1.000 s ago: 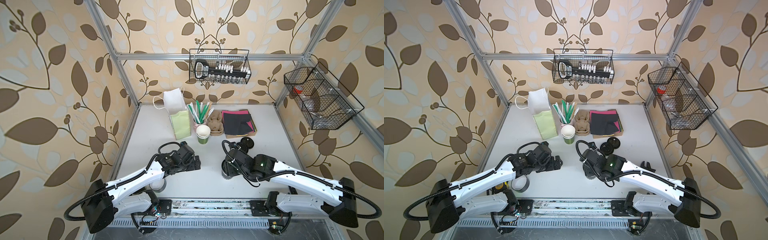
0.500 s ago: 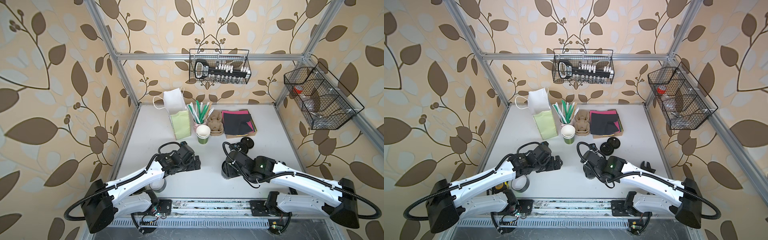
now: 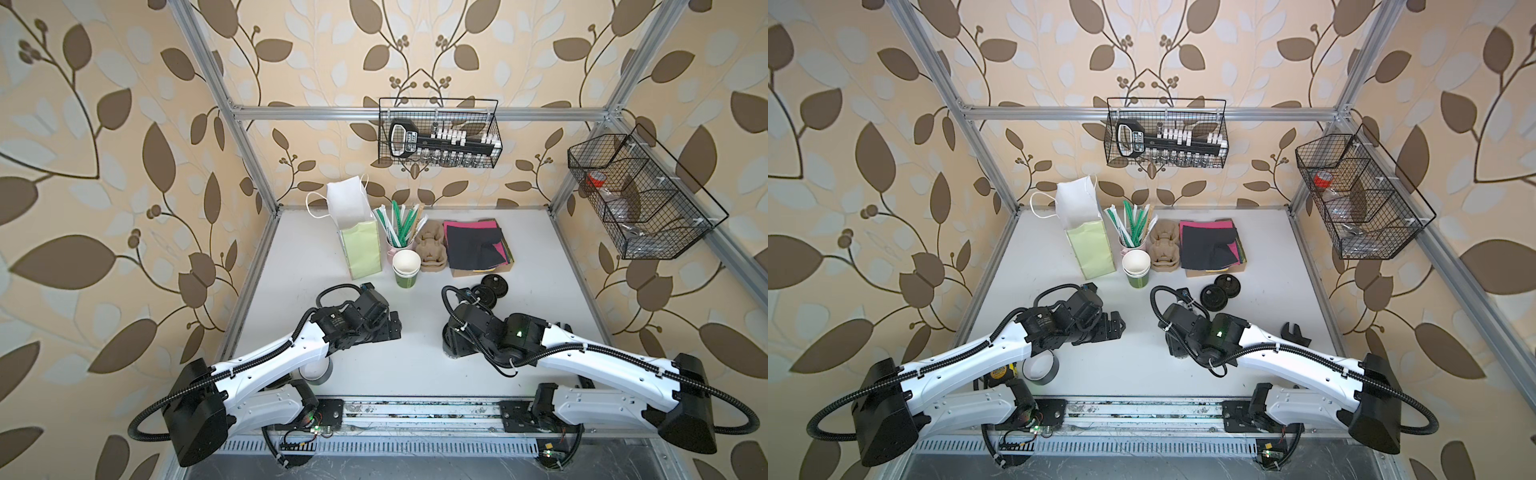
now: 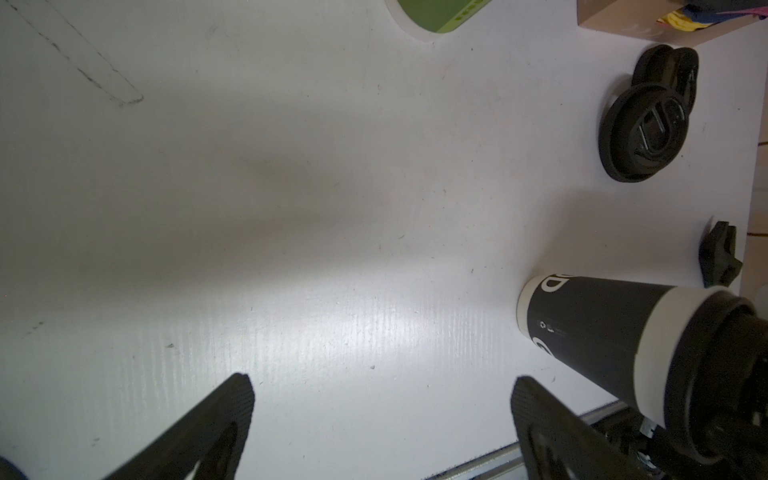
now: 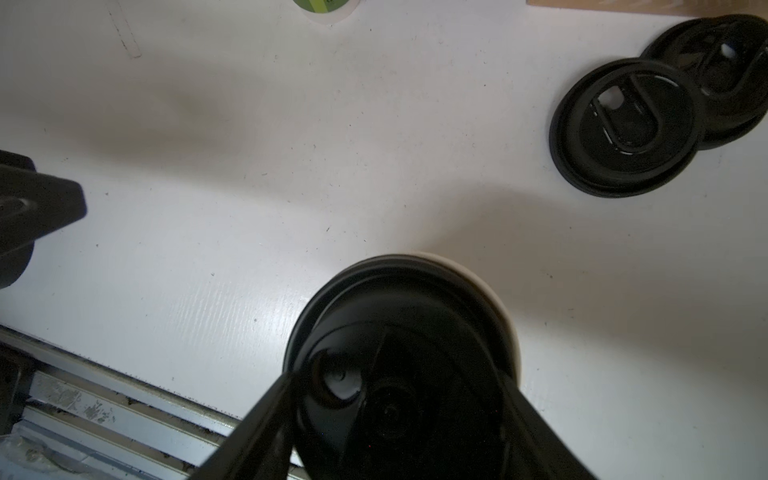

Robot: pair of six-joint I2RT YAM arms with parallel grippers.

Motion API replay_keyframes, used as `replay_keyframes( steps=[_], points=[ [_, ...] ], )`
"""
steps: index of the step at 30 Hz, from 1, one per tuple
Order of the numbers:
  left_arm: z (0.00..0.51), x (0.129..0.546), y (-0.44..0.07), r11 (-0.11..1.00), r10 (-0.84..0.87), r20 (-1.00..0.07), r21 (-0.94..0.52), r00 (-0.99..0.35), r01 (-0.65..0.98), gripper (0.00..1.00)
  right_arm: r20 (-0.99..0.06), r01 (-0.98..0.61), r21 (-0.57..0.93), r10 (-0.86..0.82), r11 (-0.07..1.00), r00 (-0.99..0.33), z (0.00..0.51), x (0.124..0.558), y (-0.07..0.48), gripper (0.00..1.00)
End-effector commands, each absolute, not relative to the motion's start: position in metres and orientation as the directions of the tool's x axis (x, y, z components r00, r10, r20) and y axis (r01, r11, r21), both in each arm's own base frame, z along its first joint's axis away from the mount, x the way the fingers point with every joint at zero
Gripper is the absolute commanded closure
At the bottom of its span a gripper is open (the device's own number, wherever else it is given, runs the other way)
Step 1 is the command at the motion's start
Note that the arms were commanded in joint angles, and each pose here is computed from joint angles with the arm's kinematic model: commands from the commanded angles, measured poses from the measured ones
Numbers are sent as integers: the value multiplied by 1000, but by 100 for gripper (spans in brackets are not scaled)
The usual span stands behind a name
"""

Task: Pack the takeout coffee

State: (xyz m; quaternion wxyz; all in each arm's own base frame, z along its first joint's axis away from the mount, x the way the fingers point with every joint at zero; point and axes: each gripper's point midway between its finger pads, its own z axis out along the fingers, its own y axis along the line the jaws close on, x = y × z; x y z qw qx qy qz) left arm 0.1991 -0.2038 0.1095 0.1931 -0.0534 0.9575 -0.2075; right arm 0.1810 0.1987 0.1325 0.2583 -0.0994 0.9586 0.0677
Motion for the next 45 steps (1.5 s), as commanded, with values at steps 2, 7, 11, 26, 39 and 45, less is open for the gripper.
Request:
replay_keyframes(
  steps=[2, 7, 11, 26, 39, 45],
  points=[
    [110, 196, -207, 907, -155, -347, -420, -925, 5, 1, -430, -211, 65, -163, 975, -888, 107, 167, 194, 36],
    [107, 195, -207, 906, -154, -340, -424, -928, 5, 1, -403, -207, 94, -153, 974, -902, 96, 161, 196, 36],
    [108, 195, -209, 903, -153, -337, -429, -929, 7, 1, -358, -207, 62, -172, 976, -918, 81, 154, 190, 37],
    [111, 197, -233, 868, -150, -281, -497, -948, 10, 1, -226, -270, -58, -276, 961, -934, 54, 136, 174, 38],
    [104, 197, -252, 842, -126, -236, -539, -964, 22, 1, -321, -244, -35, -242, 969, -916, 92, 157, 175, 38],
    [103, 196, -248, 844, -152, -225, -536, -963, -8, 1, -384, -265, 6, -243, 964, -891, 120, 173, 193, 37]
  ],
)
